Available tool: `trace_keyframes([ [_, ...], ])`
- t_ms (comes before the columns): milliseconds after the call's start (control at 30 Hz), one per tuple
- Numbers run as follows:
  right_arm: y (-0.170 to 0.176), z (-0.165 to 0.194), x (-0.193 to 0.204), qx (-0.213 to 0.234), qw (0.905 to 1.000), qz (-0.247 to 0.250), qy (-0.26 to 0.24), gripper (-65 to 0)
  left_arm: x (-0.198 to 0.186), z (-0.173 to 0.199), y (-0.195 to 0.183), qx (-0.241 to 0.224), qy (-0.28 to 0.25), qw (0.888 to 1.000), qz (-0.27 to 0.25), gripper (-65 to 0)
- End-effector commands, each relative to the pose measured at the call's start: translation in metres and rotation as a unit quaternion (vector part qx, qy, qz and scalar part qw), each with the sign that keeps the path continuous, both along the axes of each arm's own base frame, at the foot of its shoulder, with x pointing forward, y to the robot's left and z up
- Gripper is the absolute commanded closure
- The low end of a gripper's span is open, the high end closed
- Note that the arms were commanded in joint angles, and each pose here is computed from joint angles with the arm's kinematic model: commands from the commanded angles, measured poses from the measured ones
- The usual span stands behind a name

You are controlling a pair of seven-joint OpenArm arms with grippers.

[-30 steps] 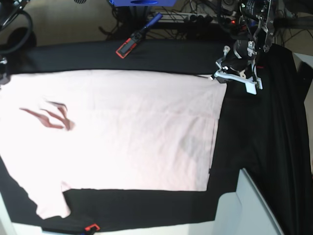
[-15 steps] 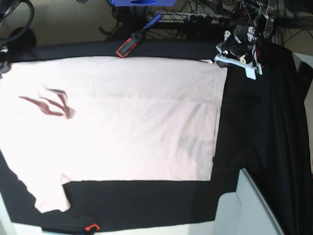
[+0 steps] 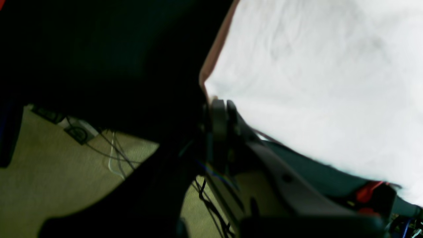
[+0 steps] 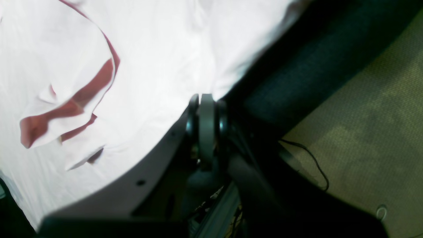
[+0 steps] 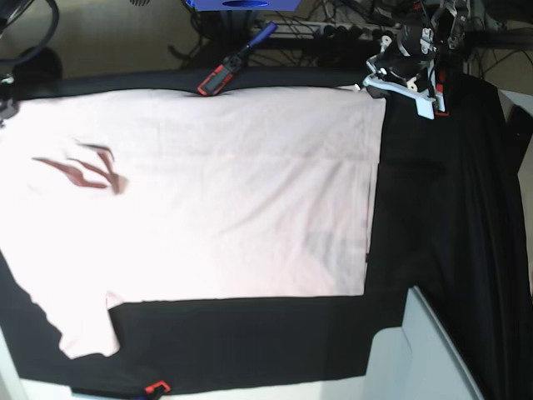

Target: Fold the T-shirt properly

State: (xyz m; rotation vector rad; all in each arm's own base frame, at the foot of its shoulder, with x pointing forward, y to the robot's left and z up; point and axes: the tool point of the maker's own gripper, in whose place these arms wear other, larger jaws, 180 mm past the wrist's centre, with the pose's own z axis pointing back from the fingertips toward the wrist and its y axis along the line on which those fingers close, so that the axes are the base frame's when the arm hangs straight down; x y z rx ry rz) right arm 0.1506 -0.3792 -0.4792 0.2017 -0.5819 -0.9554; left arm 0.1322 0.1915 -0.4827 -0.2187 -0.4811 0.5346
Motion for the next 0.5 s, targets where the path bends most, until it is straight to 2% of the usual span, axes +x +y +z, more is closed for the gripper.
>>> trace_keyframes([
  [0, -0.011, 0.010, 0.005, -0.017, 0.9998, 0.001, -0.012, 0.0, 0.002, 0.003, 0.005, 0.007, -0.006, 1.000, -0.002, 0.0],
  [333, -0.002, 0.004, 0.004, -0.006, 0.9999, -0.004, -0.008, -0.6, 0.007, 0.005, 0.005, 0.007, -0.012, 1.000, -0.001, 0.0],
  [467, -0.004, 0.003, 0.000, -0.006, 0.9999, -0.008, -0.007, -12.0, 0.006, 0.004, 0.005, 0.007, -0.010, 1.000, -0.001, 0.0],
])
